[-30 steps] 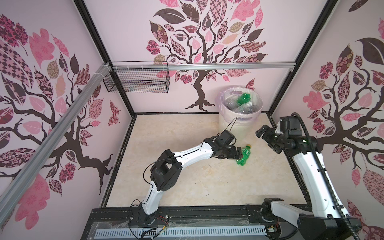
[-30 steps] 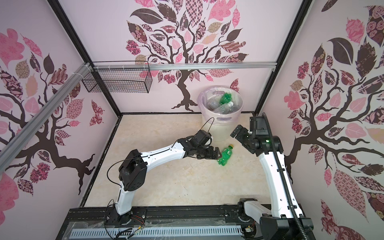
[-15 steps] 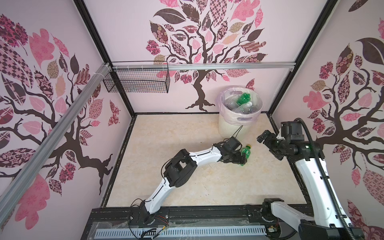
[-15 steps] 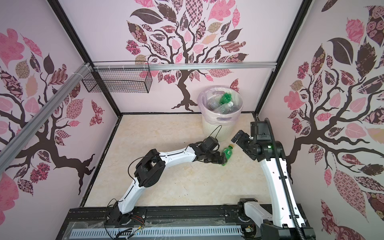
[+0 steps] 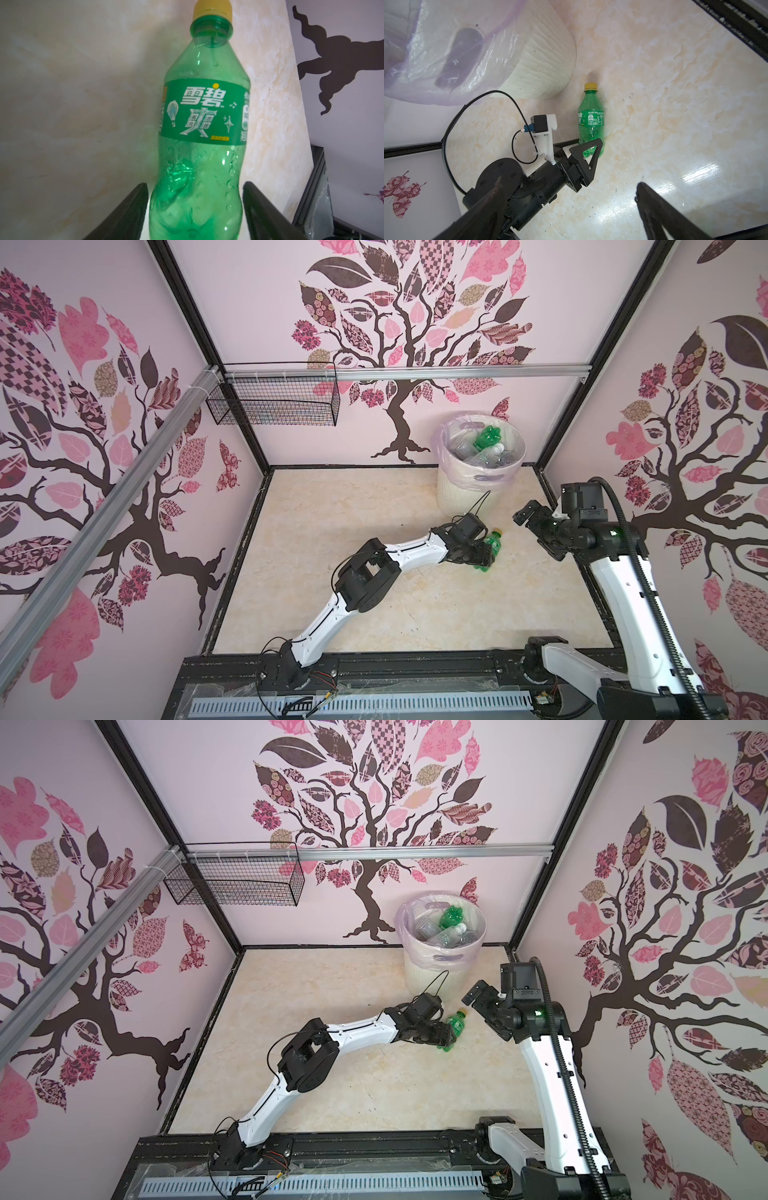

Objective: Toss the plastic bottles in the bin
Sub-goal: 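Close the left gripper around the remaining green Sprite bottle and lift it, then raise the Sprite bottle toward the right gripper while the right gripper grasps its cap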

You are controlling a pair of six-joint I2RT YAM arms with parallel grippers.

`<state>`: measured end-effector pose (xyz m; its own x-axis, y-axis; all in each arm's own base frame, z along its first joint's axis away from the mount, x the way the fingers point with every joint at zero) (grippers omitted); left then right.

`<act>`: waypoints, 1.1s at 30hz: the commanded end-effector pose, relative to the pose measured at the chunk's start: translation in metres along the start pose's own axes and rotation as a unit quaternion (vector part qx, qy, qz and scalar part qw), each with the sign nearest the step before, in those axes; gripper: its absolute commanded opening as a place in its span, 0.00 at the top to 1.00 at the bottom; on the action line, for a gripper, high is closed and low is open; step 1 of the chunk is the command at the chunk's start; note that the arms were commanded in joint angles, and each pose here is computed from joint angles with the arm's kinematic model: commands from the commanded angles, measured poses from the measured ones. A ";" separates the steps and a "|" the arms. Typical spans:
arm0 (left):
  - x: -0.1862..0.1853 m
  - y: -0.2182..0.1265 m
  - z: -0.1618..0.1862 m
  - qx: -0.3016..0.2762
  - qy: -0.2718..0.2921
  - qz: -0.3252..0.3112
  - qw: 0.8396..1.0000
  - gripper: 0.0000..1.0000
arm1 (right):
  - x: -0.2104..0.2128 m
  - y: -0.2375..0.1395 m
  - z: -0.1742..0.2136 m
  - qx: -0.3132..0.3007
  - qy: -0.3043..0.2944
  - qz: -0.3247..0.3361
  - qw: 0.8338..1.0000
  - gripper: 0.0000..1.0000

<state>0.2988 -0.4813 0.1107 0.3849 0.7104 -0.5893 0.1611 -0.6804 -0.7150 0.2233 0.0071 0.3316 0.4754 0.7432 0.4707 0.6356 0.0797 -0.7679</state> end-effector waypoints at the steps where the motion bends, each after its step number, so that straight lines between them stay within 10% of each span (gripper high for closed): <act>1: 0.000 -0.001 0.004 0.000 0.017 0.005 1.000 0.34 | 0.001 0.006 0.000 0.008 0.004 -0.001 1.000 0.00; 23: 0.001 -0.135 0.015 -0.023 0.017 0.006 1.000 0.49 | -0.004 0.031 0.027 0.066 0.007 -0.073 0.995 0.00; 33: 0.002 -0.225 -0.001 -0.079 -0.005 0.002 0.997 0.49 | 0.076 0.052 0.047 0.099 -0.065 -0.169 0.978 0.00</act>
<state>0.2678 -0.3426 0.2641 0.3929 0.6869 -0.6114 0.2886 -0.7234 -0.6272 0.2495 0.0843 0.2869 0.2368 0.7619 0.6028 0.5524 0.4048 -0.7287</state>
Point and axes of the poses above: each gripper's point midway between its finger pads, its own y axis out along the fingers, its own x axis along the line the jaws close on, z = x × y, the point moved 8 cm from there along -y, back along the fingers, and after that the axes turned 2 degrees about -y, right-handed, at the moved point
